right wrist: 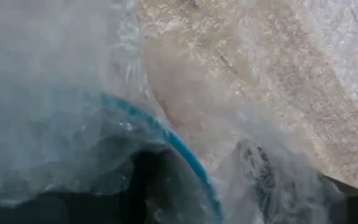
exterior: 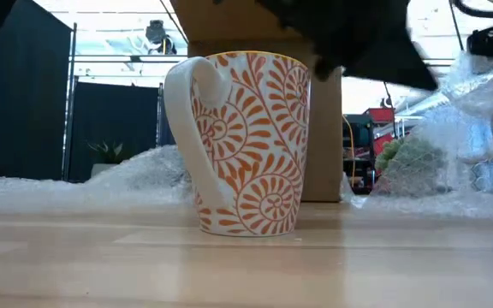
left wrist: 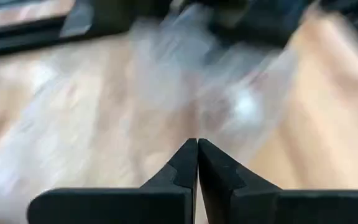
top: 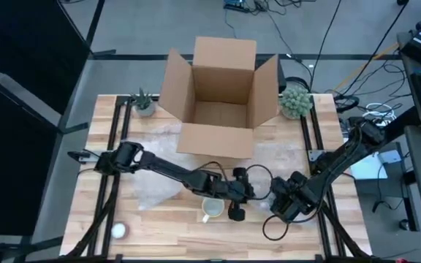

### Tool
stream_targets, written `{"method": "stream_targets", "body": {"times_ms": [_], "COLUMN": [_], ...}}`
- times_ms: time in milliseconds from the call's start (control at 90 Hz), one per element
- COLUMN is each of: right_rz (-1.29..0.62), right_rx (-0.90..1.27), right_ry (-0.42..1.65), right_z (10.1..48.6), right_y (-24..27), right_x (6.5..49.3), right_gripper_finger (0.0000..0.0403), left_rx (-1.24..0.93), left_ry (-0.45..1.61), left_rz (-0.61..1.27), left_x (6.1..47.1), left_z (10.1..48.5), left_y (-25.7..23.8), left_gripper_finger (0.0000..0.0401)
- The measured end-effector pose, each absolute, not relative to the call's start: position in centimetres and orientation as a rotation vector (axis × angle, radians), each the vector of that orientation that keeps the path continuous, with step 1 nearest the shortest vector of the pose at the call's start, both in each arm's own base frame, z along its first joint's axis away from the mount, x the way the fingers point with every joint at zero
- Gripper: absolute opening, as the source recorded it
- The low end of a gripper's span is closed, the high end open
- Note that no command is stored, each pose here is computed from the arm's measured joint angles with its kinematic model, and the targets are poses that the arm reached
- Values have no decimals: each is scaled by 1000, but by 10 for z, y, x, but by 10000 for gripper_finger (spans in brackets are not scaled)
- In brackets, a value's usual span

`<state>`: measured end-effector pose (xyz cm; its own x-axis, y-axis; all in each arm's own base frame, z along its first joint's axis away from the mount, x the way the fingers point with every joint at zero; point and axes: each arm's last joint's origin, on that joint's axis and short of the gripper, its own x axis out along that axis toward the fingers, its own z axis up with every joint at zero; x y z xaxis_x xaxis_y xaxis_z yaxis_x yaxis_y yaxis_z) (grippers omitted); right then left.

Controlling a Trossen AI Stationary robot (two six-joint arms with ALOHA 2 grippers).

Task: Wrap mug
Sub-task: Wrap the red cup with the bubble wrap

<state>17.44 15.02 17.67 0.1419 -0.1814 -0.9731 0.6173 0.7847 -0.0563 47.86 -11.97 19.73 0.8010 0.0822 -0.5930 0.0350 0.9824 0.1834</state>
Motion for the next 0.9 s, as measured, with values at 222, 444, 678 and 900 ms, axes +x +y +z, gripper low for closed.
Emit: {"method": "stream_targets", "body": {"times_ms": [222, 444, 678, 900], "right_rz": [-590, -583, -576, -499], "right_rx": [407, 403, 405, 383], "right_ry": [1311, 1311, 1311, 1318], "right_z": [176, 176, 176, 183], "right_y": [151, 151, 151, 153], "right_x": [175, 175, 176, 177], "right_gripper_finger": [219, 219, 219, 219], "left_rx": [88, 11, 8, -42], "left_ry": [377, 219, 199, 210], "left_rz": [26, -152, -182, -172], "left_x": [506, 514, 530, 535], "left_z": [179, 175, 149, 140], "left_y": [-100, -113, -127, -126], "left_gripper_finger": [0, 0, 0, 0]}}
